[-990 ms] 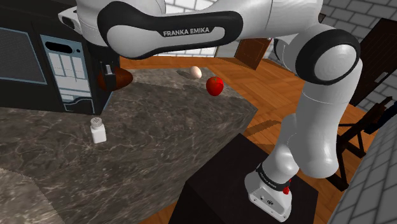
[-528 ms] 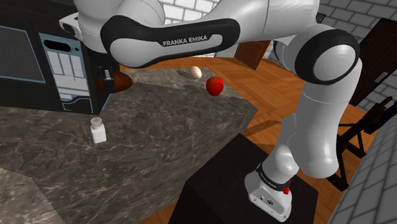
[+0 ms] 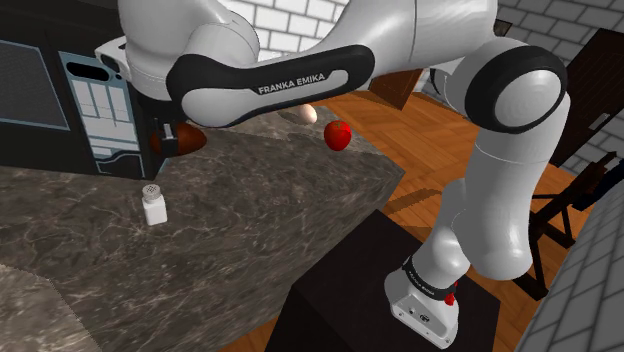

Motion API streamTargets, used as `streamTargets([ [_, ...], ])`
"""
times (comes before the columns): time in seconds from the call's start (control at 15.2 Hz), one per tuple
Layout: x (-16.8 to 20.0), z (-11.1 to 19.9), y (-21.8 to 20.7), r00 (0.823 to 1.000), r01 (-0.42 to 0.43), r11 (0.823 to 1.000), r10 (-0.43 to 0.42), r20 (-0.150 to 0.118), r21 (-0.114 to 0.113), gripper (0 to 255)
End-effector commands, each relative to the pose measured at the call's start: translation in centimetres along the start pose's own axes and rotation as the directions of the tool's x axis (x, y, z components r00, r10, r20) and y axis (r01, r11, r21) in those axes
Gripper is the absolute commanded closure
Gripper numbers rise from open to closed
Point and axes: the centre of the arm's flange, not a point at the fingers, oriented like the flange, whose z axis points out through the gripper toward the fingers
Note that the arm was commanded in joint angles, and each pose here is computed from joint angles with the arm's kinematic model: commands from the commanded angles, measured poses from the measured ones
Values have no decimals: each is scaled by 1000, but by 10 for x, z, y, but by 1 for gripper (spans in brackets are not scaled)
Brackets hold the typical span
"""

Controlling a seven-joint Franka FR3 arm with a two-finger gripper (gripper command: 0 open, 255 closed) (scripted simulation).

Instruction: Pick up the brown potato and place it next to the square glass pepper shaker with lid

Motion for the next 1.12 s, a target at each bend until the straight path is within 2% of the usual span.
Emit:
streamTargets([
  [0.0, 3, 54, -20, 998, 18, 999, -21, 51, 49, 255],
  [0.66, 3, 104, -39, 998, 18, 999, -21, 51, 49, 255],
  [1.06, 3, 104, -39, 998, 18, 999, -21, 51, 49, 255],
])
